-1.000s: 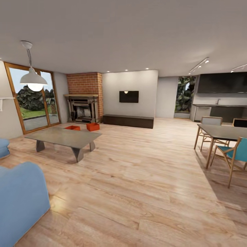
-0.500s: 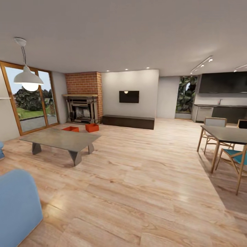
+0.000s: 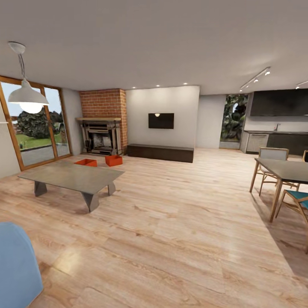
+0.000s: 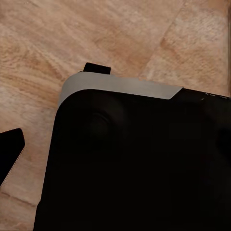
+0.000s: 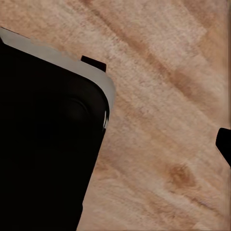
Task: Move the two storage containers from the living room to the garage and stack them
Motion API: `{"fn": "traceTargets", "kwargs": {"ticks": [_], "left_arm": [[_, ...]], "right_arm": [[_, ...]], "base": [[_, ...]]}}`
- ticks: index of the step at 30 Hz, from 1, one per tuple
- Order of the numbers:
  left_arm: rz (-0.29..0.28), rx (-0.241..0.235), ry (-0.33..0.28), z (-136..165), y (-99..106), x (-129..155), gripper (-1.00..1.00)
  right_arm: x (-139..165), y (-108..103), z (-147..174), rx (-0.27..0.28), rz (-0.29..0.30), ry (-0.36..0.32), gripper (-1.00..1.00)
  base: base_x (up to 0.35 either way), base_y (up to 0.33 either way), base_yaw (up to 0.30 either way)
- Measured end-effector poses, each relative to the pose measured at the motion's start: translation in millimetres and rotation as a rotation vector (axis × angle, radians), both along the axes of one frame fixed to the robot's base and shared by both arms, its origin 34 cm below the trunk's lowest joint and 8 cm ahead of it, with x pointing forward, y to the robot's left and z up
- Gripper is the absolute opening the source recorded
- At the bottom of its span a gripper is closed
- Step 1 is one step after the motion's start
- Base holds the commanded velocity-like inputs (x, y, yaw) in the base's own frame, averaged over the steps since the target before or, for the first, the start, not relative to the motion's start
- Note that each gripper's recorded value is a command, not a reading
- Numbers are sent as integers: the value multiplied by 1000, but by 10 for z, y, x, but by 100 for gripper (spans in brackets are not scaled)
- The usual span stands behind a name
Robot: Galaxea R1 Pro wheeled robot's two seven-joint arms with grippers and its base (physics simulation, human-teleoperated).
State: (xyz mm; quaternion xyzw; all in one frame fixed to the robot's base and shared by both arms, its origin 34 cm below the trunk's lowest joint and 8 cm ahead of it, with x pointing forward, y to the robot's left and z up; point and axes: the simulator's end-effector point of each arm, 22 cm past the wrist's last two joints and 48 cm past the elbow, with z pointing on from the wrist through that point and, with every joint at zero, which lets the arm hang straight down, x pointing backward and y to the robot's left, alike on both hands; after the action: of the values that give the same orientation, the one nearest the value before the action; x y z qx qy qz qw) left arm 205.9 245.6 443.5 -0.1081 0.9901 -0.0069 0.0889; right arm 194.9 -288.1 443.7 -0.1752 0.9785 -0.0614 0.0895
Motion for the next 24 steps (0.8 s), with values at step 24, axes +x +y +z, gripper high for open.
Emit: {"fn": "traceTargets", "kwargs": {"ticks": [24], "left_arm": [[-8, 2, -1, 1, 3, 5, 100]], "right_arm": [[6, 9, 1, 2, 0, -3, 100]], "base": [[327, 0, 0]]}}
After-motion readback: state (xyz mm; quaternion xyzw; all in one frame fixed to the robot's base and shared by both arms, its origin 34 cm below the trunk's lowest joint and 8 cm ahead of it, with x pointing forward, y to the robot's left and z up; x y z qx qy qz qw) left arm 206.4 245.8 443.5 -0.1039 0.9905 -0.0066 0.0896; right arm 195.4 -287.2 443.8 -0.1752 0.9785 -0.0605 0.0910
